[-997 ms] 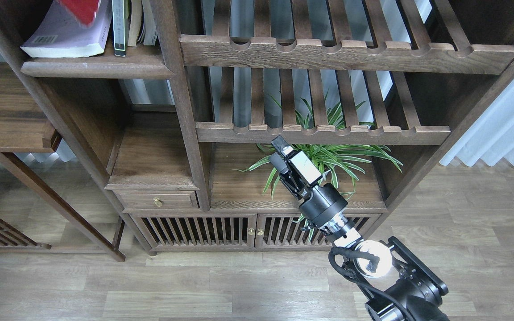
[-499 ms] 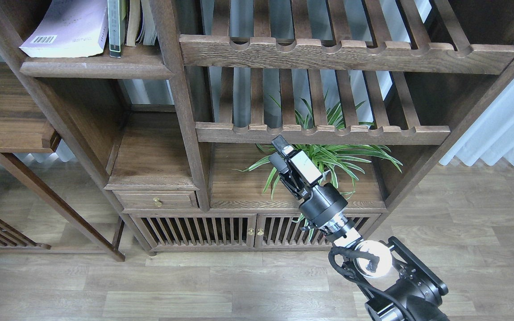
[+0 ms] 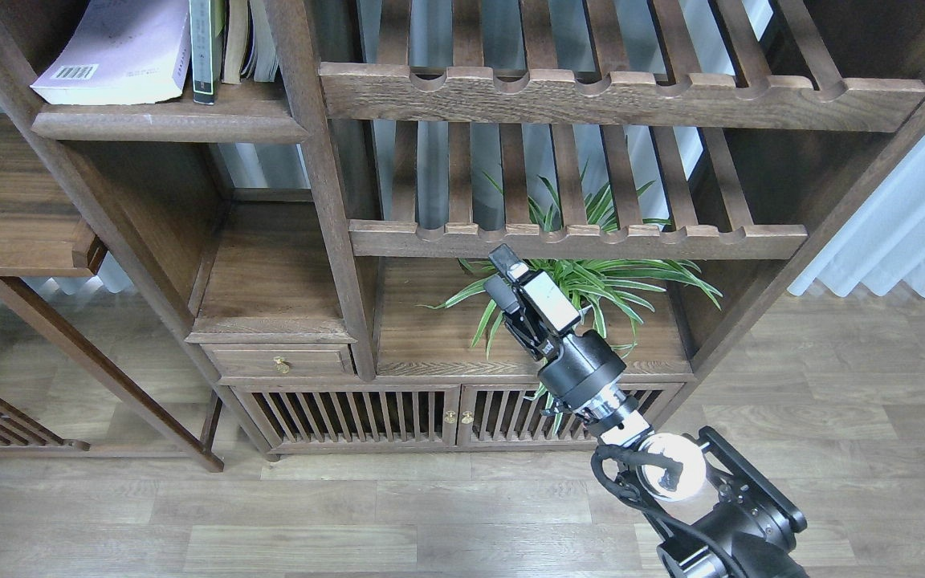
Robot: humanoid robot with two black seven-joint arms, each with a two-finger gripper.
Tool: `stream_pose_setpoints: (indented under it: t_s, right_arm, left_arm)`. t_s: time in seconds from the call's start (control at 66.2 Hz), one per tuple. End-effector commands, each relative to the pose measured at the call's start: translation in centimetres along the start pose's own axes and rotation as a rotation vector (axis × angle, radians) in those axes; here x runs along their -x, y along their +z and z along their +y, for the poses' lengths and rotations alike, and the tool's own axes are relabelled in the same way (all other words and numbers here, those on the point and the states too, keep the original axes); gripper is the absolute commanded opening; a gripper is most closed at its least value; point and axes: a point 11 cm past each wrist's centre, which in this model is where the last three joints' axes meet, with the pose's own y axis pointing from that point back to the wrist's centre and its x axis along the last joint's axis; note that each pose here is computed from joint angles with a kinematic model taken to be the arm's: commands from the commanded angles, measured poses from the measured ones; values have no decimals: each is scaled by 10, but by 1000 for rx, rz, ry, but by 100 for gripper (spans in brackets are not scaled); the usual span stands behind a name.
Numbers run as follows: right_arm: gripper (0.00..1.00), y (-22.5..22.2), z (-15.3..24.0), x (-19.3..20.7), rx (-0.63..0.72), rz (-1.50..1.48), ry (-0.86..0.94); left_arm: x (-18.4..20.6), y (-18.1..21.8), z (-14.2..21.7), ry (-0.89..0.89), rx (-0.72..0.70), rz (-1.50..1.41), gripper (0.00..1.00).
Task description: Organize books on shelf
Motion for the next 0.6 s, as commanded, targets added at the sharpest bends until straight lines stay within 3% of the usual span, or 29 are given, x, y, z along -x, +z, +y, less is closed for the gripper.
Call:
stream_pose_setpoints:
  t_s: [0.0,0.393,0.499,0.574,0.589]
  right_arm:
    - [98,0,0,0,2,1,-1]
    - [98,0,-1,1,0,0,-3]
    - [98,-1,0,1,-3,-2,-3]
    - [98,-1,0,1,-3,-2,-3]
    - [98,-1,0,1,-3,-2,-3]
  left_arm:
    - [4,-10,-6,-6,-1,-11,0]
    - [17,-61,-21,-15,-34,42,8]
    - [18,-77,-19,-14,-53,56,35]
    - [24,-85,-21,-27,-42,71,41]
    - [24,-84,-20,-26,-18,78,53]
